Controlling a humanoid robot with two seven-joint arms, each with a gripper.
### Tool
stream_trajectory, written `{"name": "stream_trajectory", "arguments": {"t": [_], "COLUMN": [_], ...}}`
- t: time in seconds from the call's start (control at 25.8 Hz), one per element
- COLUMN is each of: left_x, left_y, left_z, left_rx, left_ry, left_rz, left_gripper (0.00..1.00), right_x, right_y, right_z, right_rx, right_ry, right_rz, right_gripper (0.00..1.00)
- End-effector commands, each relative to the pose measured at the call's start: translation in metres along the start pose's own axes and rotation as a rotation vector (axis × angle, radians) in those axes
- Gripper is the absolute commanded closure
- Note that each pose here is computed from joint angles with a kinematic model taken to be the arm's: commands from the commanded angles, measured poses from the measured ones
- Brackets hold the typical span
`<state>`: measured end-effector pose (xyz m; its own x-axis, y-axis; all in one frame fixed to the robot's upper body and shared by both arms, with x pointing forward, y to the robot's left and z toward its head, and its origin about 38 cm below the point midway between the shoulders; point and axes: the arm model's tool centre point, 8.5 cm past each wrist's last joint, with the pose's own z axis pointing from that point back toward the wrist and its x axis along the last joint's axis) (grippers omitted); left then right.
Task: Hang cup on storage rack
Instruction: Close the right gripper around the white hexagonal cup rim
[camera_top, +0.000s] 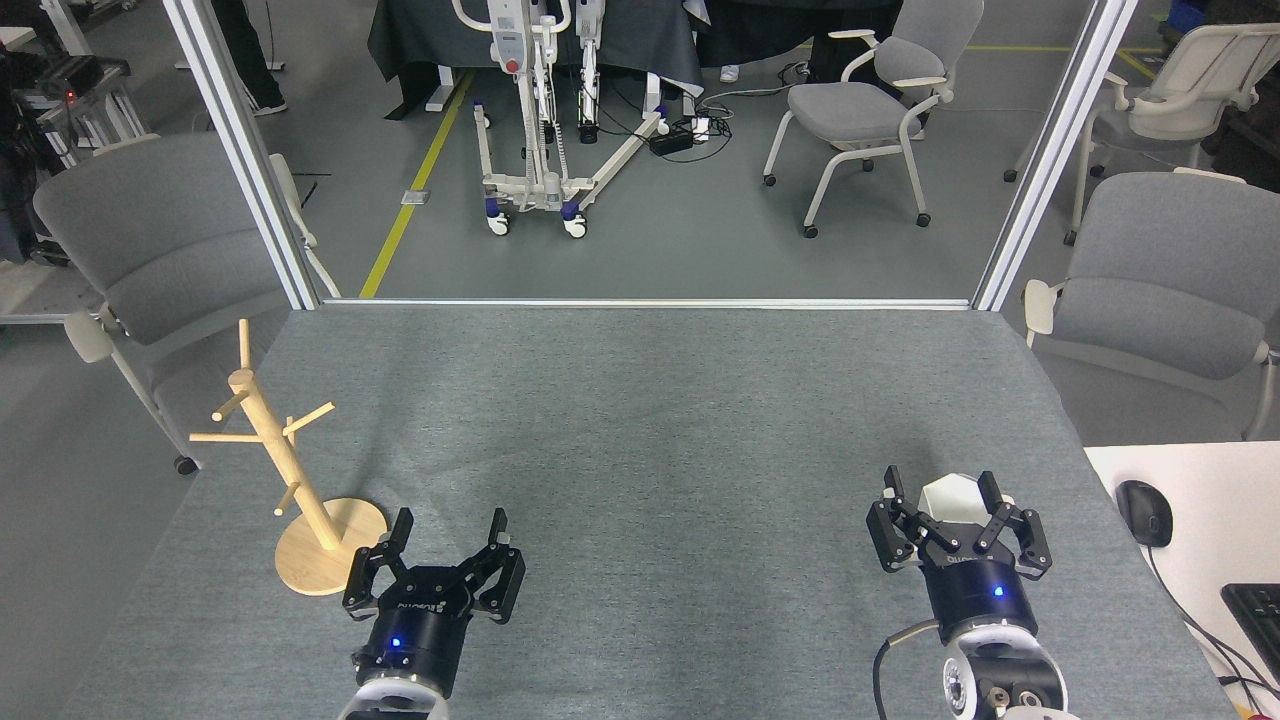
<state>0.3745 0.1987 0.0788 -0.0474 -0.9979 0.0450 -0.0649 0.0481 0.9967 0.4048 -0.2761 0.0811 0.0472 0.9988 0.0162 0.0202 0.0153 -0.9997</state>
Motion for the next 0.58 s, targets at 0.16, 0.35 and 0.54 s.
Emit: {"name": "stream_trajectory", "arguments": {"t": [0.16,0.35,0.54], "left_x": [0.001,0.002,0.002], "left_y": [0.006,0.02,0.023], "left_z": [-0.004,-0.012,-0.013], "left_rx": [0.015,0.046,0.056], "left_ry": [-0.002,-0.006,-0.019], "left_rz": [0.002,0.006,-0.001], "left_gripper": [0.0,0.0,0.01], "right_x": [0.001,-0.003,-0.003], "right_y": [0.01,0.008,0.006], "right_z": [0.008,0.006,0.006], "right_rx": [0.024,0.02,0.016], "right_ry": [-0.013,-0.001,-0.004], "right_rz": [0.004,0.004,0.007], "right_gripper": [0.0,0.0,0.0]}}
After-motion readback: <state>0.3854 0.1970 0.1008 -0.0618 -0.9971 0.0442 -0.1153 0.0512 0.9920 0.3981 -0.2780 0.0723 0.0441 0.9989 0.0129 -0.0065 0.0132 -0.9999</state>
